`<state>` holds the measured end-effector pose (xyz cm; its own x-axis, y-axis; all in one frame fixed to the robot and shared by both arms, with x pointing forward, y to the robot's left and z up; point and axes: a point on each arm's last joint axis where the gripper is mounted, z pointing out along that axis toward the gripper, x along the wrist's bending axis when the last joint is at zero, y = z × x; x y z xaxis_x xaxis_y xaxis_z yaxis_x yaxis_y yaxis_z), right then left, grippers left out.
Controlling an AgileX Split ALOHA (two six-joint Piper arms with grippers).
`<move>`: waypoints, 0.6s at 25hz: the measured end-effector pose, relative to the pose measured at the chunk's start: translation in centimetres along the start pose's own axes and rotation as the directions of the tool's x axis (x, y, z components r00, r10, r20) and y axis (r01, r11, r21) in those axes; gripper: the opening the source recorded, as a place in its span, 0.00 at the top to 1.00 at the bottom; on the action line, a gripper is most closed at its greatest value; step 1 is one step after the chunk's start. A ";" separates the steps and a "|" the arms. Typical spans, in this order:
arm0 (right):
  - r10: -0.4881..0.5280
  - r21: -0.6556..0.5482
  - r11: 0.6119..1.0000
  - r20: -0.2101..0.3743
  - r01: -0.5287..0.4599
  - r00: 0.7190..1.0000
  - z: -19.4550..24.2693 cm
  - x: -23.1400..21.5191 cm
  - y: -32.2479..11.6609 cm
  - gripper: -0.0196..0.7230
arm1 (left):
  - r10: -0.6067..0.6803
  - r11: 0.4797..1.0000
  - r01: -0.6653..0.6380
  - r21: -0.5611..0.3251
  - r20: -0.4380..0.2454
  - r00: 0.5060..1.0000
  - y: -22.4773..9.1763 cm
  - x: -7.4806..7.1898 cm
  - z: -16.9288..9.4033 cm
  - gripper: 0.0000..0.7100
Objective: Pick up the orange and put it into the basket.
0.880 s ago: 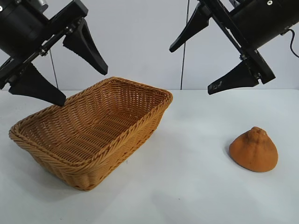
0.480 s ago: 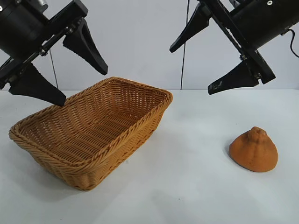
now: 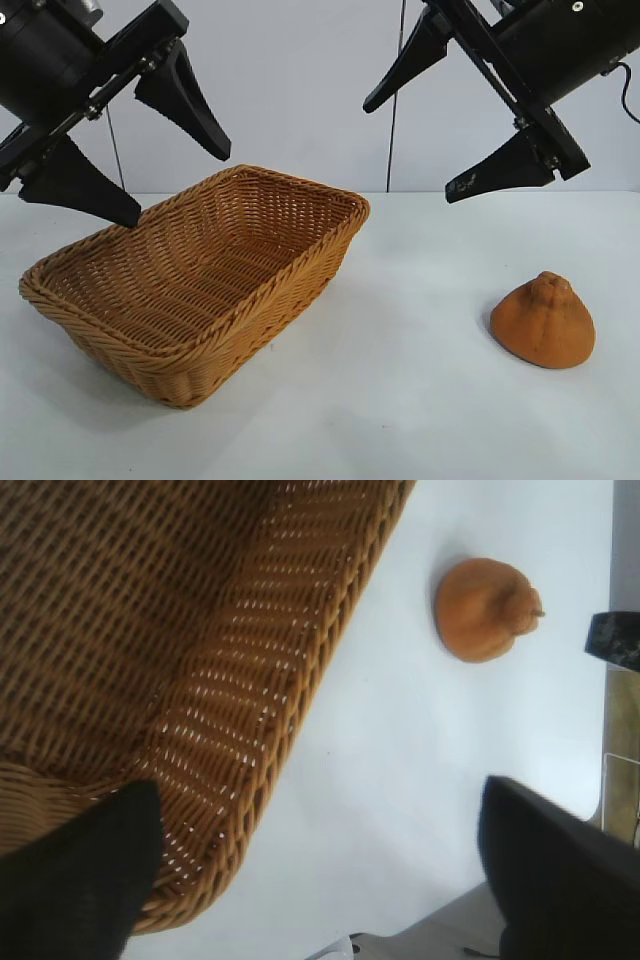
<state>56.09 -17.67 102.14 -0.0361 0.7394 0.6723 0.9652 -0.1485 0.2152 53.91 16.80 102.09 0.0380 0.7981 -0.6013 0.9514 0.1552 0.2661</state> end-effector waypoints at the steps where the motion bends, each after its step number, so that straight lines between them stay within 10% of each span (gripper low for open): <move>1: 0.000 0.000 1.000 0.000 0.000 1.000 0.0 0.0 0.0 0.08 | 0.000 1.000 0.000 -0.002 0.000 1.000 0.0 0.0 0.0 0.14; 15: -0.002 0.001 1.000 0.002 0.002 1.000 0.0 0.0 0.0 0.08 | -0.018 1.000 0.018 0.000 -0.010 1.000 -0.9 -1.0 -2.6 0.14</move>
<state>56.08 -17.69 102.13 -0.0375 0.7413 0.6702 0.9653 -0.1466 0.2162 52.22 17.38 104.42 0.0173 0.8011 -0.5982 0.9519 0.1699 0.2550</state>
